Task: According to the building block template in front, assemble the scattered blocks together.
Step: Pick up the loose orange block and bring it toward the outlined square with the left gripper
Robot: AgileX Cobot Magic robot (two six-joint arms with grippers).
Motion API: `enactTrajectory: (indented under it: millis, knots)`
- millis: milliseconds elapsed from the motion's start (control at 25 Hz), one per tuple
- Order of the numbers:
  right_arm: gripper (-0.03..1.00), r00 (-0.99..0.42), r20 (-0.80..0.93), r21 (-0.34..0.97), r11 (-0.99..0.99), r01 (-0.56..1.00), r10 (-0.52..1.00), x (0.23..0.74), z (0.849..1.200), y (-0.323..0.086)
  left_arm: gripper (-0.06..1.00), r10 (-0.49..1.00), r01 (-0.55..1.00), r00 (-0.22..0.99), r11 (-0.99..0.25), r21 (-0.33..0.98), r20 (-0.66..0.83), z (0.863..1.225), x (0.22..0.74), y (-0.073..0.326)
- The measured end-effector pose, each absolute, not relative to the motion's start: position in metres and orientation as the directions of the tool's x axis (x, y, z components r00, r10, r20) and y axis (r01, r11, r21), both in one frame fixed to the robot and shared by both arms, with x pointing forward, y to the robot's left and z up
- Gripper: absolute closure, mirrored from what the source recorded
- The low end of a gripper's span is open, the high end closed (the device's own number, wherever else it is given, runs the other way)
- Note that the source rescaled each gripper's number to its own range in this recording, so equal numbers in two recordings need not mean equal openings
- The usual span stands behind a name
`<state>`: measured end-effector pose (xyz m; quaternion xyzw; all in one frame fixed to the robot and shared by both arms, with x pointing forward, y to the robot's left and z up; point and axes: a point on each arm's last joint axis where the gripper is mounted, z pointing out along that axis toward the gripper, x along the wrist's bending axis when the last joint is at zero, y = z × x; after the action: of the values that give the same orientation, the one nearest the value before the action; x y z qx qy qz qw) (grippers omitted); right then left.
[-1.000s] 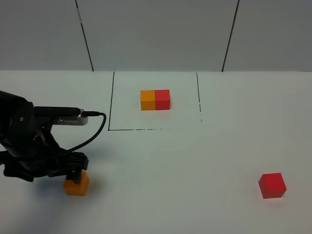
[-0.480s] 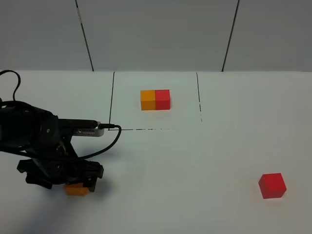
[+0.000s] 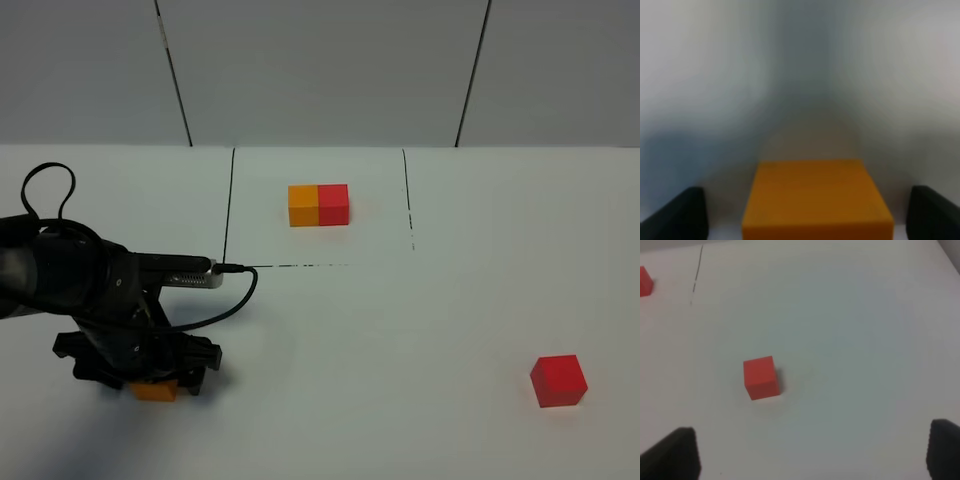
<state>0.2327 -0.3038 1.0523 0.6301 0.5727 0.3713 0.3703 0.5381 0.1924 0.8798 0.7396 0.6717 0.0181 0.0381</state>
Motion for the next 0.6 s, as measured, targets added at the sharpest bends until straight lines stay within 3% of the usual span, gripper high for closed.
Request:
enactTrajectory:
  millis: [320, 600]
  knots:
    - [0.16, 0.068, 0.044, 0.892, -0.070, 0.447, 0.997, 0.2327, 1.0523, -0.3038, 0.46, 0.994, 0.992, 0.111, -0.110, 0.068, -0.009, 0.8771, 0.5392, 0.1930]
    - [0.16, 0.068, 0.044, 0.892, -0.070, 0.447, 0.997, 0.2327, 1.0523, -0.3038, 0.94, 0.993, 0.989, 0.118, -0.116, 0.091, -0.009, 0.8775, 0.5419, 0.1925]
